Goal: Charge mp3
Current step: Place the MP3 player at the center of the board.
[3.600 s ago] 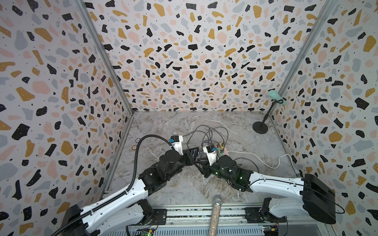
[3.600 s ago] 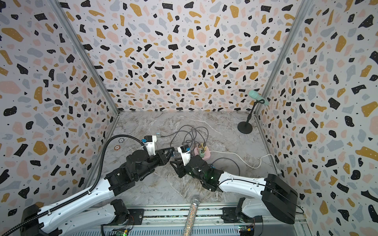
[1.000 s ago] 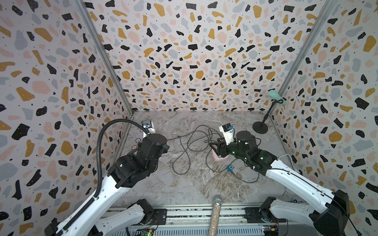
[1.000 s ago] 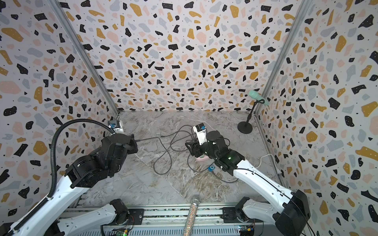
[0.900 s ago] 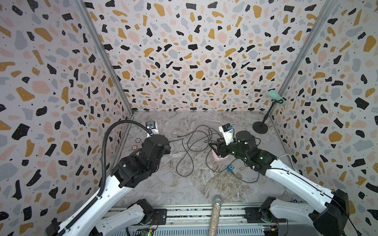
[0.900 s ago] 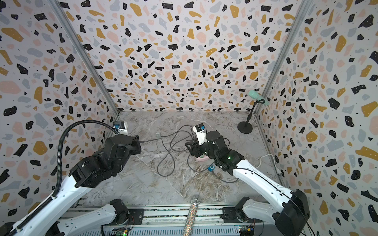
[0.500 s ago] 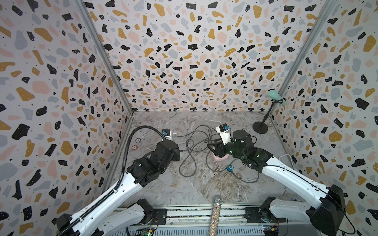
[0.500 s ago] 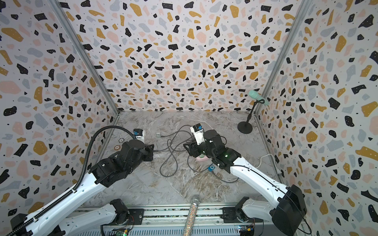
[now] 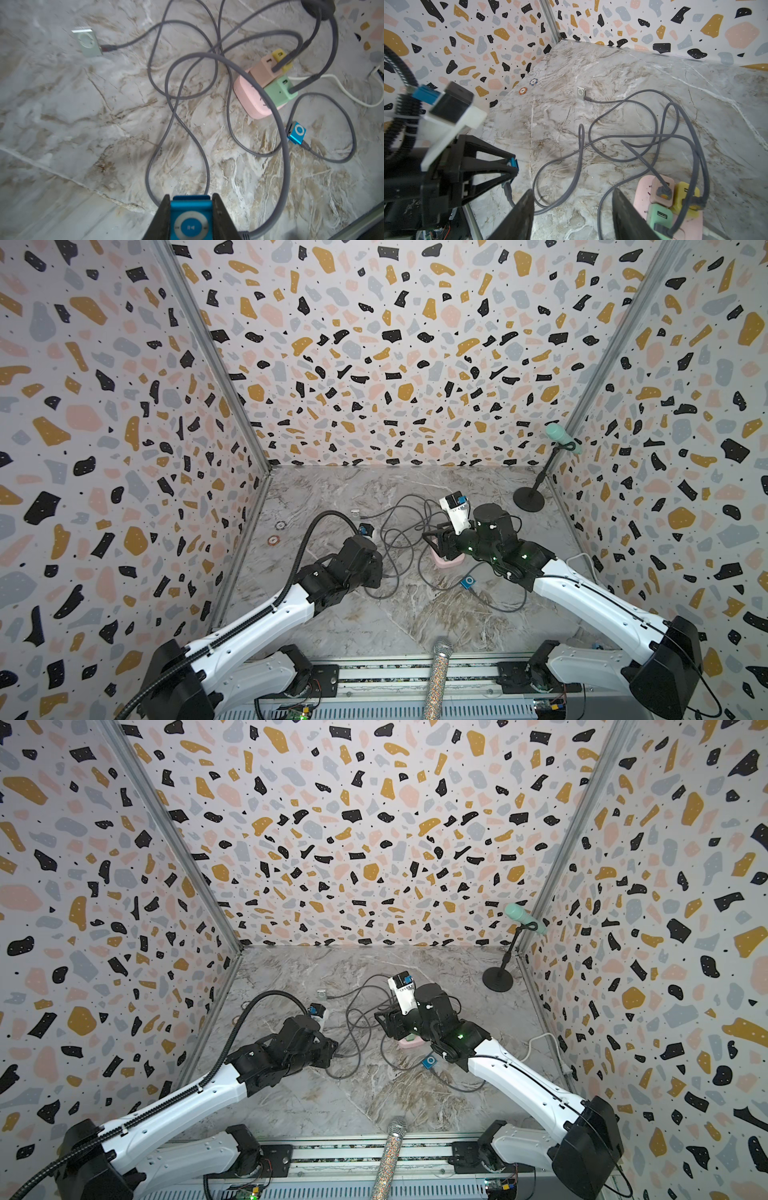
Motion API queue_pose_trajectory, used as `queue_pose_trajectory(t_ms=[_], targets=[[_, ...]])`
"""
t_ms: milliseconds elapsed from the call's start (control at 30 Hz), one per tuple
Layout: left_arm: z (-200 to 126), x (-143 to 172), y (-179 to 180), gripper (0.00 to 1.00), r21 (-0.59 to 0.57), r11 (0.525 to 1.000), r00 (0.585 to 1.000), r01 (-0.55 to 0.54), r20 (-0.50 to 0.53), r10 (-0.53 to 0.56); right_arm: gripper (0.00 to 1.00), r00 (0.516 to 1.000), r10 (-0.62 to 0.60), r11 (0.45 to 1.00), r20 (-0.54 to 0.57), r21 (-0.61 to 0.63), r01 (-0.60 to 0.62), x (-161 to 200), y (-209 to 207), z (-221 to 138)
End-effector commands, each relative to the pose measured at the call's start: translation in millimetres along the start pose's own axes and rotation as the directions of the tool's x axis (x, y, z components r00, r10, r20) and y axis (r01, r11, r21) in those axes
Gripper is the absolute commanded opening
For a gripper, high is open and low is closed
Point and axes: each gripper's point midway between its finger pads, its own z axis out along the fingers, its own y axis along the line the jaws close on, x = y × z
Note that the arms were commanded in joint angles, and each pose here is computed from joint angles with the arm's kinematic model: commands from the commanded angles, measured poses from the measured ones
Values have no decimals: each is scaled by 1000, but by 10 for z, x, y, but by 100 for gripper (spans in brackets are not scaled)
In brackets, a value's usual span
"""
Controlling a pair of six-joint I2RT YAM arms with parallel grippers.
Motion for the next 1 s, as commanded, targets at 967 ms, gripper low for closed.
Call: queue_pose_trajectory(t_ms=[967], targets=[[895,611,155,16,-76,986,948,-146,-296,118,59,998,5,1000,-62,-16,-6,114,-85,102]])
